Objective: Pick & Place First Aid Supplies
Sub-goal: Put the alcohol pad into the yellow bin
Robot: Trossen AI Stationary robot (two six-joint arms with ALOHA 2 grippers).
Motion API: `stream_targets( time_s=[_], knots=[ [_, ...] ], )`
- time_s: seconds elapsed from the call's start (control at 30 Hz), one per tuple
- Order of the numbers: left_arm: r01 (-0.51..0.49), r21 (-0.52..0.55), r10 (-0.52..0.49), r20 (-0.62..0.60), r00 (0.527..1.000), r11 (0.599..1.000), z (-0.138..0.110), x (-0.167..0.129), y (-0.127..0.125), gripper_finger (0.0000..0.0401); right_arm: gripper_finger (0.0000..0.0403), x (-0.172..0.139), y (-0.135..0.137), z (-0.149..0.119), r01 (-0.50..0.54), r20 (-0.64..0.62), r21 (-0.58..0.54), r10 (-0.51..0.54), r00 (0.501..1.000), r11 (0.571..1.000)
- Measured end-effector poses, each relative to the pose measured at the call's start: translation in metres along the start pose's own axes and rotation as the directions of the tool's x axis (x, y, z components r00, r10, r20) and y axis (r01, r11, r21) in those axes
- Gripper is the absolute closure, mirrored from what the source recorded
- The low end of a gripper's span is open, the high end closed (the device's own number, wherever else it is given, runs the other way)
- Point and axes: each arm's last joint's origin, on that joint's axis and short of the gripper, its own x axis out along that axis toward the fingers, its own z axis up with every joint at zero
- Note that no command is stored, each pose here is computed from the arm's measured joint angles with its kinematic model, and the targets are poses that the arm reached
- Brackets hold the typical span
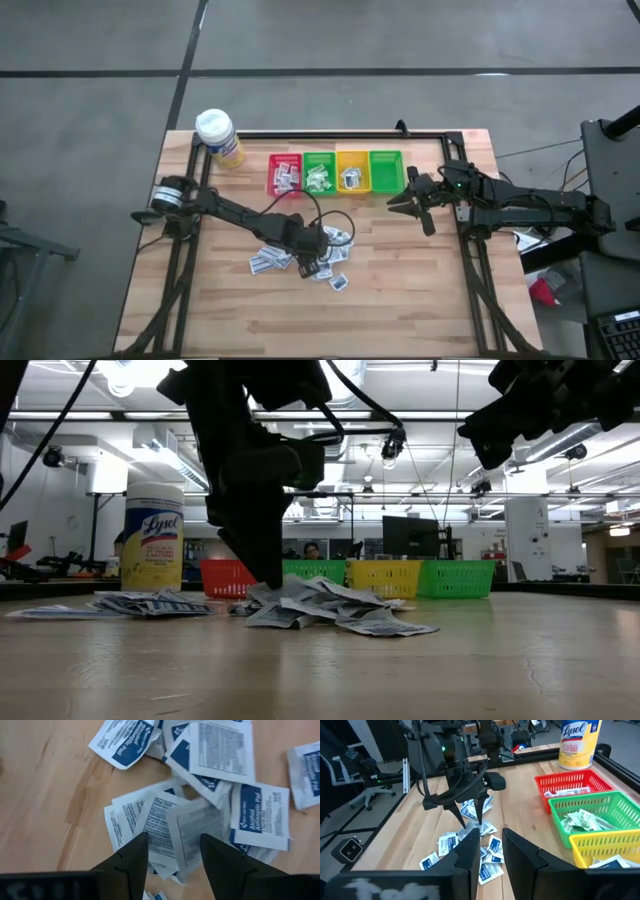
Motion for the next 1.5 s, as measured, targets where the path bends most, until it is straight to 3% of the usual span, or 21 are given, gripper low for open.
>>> stream_targets(
  time_s=[0.63, 1.23, 1.5],
  knots=[
    [0.010, -0.037, -0.009, 0.011, 1.000, 0.999, 0.0011, 0.0018, -0.0011, 0.0232, 0.0315, 0.0000, 0.0000, 0.0000, 0.000, 0.001, -0.020, 0.000, 1.000, 1.000],
    [0.029, -0.025, -0.029, 0.005, 1.000, 0.999, 0.0013, 0.0017, -0.0018, 0.0321, 0.0335, 0.0003, -0.0001, -0.0002, 0.000, -0.001, -0.020, 0.000, 1.000, 1.000],
    [0.052, -0.025, -0.052, -0.013, 0.999, 0.998, 0.0000, 0.0024, -0.0021, 0.0372, 0.0324, 0.0003, -0.0001, -0.0002, 0.000, -0.001, -0.020, 0.000, 1.000, 1.000]
  ],
)
